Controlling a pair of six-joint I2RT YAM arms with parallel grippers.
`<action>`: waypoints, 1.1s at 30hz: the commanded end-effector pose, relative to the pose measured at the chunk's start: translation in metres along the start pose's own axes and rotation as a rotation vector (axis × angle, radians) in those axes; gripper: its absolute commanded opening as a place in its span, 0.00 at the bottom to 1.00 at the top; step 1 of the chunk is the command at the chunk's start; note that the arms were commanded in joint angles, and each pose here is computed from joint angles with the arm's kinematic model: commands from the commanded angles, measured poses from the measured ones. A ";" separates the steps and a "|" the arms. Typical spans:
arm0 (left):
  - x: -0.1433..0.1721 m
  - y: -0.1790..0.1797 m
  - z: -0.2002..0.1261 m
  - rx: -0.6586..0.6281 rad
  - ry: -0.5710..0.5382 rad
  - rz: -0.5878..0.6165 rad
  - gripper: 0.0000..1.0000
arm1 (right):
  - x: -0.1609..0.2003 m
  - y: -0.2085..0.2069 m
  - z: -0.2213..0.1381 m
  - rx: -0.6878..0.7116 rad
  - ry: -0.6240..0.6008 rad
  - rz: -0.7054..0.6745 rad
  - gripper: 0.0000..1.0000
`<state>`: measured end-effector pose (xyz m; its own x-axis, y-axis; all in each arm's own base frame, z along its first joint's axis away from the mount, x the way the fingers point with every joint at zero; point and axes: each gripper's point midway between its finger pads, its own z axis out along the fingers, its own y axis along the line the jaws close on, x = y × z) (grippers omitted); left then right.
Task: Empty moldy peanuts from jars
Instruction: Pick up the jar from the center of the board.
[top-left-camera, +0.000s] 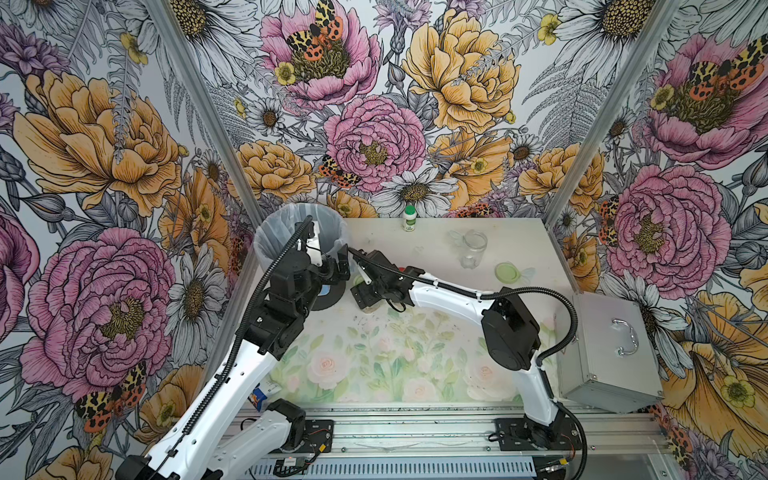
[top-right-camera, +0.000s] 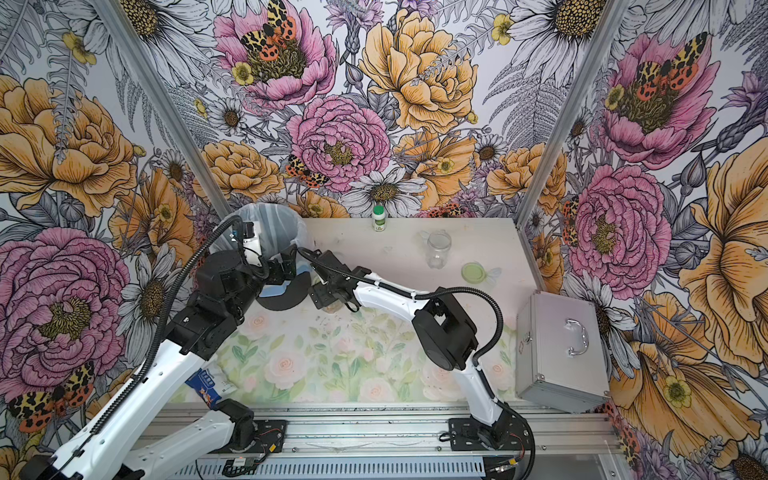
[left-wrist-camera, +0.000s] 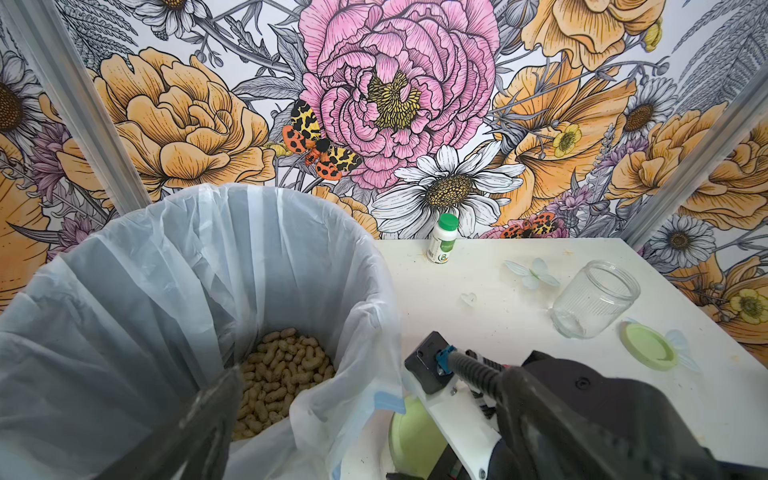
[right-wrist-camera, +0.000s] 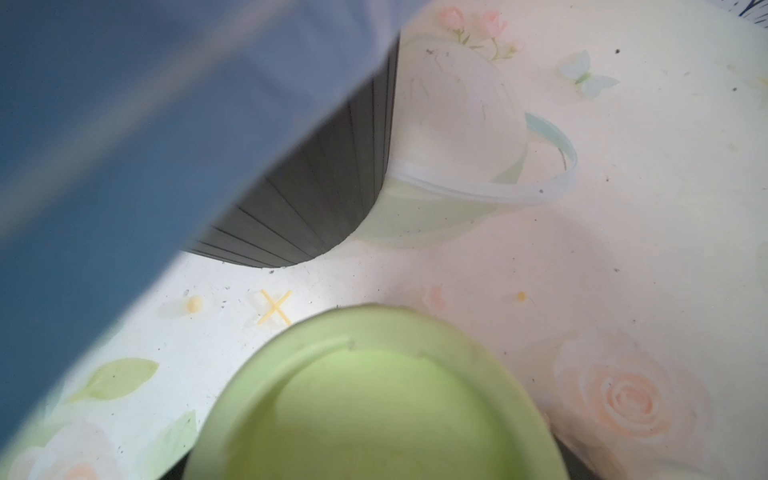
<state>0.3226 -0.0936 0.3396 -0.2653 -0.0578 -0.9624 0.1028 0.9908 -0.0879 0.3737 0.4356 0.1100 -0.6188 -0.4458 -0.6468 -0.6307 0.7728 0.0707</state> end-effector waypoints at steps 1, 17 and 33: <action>-0.009 -0.001 -0.003 0.019 -0.038 -0.027 0.99 | 0.006 -0.001 0.008 0.011 0.021 -0.006 0.80; -0.005 -0.003 0.001 0.026 -0.029 -0.028 0.99 | -0.029 -0.004 -0.035 0.009 -0.078 -0.006 0.42; -0.017 -0.010 -0.001 0.067 -0.058 -0.023 0.99 | -0.077 -0.024 -0.154 -0.043 -0.280 0.061 0.39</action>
<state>0.3244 -0.0991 0.3464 -0.2398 -0.0742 -0.9680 0.1307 0.9855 -0.1079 0.3583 0.3963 0.2255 -0.5539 -0.3546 -0.7533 -0.6369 0.7632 0.1090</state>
